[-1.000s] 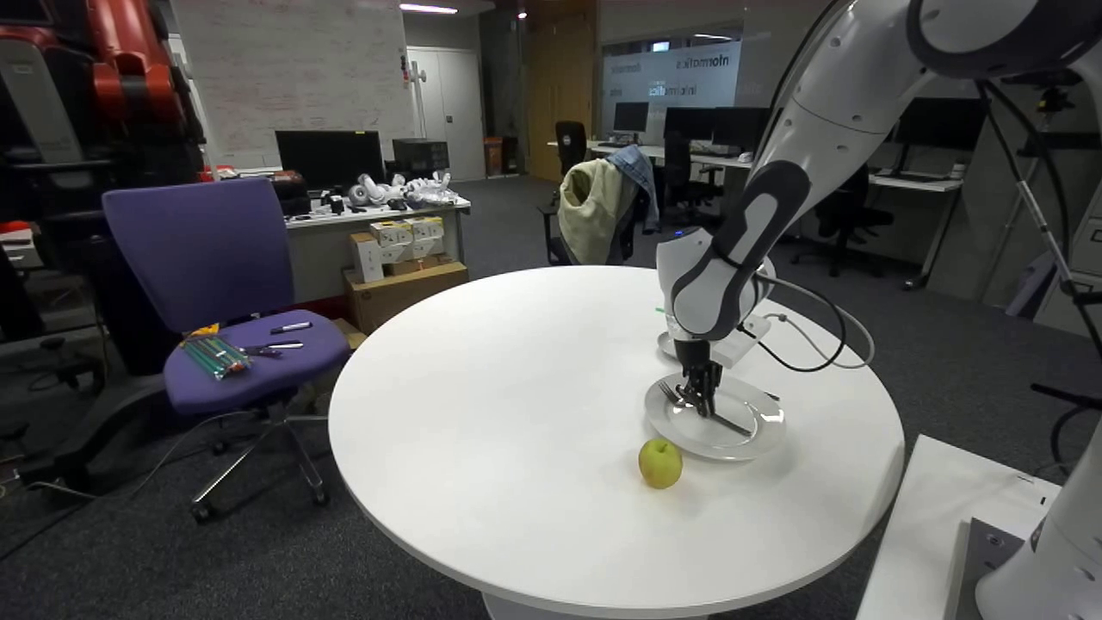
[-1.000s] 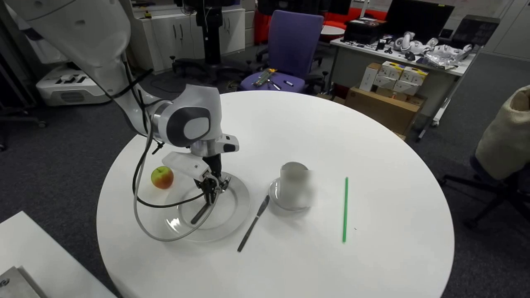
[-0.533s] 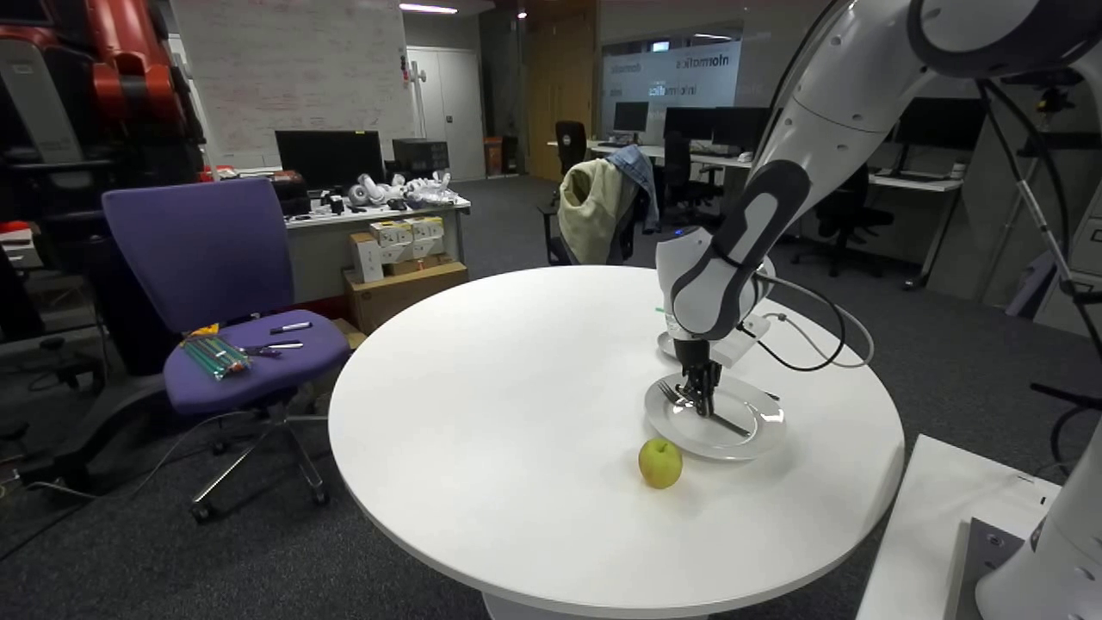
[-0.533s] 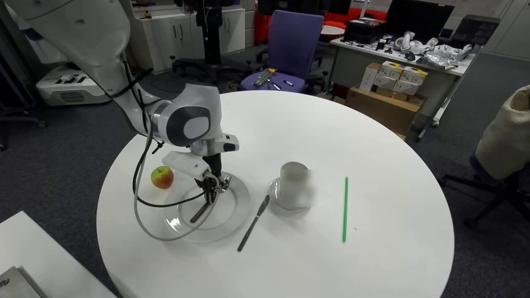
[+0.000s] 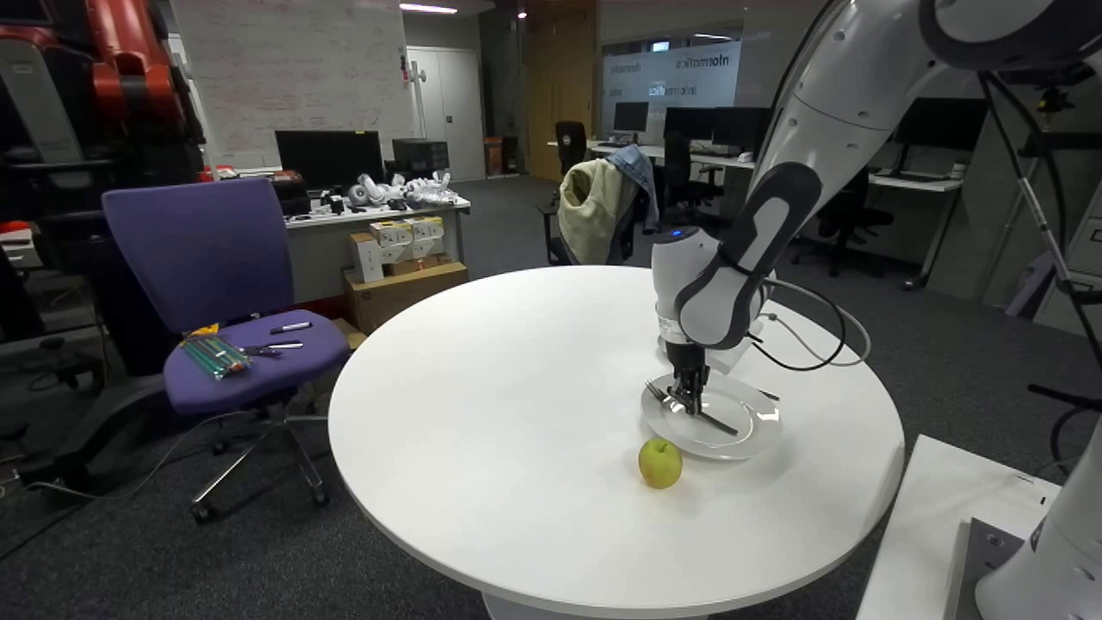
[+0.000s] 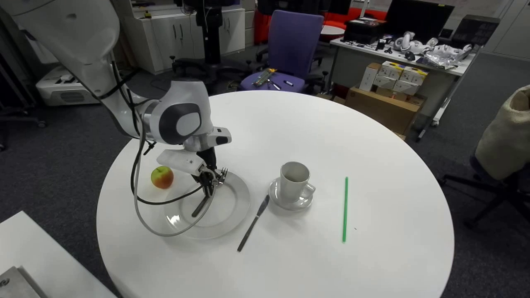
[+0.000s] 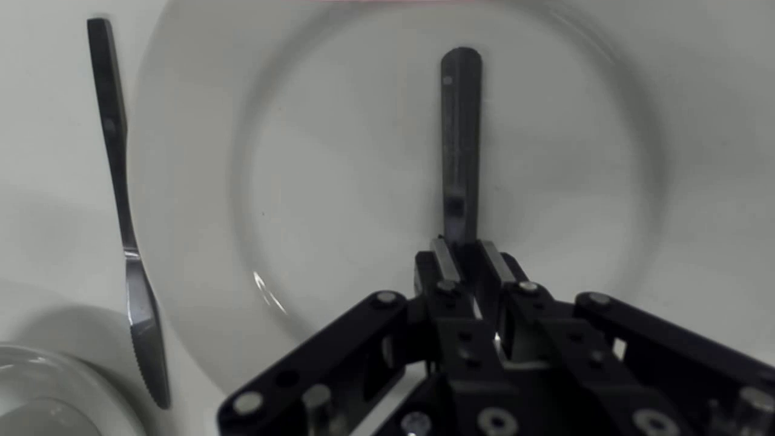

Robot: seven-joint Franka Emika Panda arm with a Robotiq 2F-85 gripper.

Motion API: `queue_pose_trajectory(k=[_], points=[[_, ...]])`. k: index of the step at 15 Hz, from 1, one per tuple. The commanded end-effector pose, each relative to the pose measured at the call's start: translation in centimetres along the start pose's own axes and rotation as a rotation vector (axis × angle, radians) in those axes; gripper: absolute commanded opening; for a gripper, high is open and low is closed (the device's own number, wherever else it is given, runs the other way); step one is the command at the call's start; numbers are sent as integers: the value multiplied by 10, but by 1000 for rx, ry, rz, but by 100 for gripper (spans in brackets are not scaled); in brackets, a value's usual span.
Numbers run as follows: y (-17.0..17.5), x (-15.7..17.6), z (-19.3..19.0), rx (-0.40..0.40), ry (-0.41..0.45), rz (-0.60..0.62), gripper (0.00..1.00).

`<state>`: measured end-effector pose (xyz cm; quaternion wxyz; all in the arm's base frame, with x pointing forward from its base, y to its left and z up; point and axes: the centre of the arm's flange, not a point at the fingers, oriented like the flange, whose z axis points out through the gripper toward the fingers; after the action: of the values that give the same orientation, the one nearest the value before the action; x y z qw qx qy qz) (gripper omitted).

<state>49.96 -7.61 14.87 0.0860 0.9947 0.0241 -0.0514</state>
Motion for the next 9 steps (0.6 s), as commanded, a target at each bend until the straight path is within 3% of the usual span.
queue_pose_trajectory(k=[1, 9], points=[[-13, -20, -21, -25, 80, -10, 3], [-38, -24, -38, -9, 122, -62, 3]])
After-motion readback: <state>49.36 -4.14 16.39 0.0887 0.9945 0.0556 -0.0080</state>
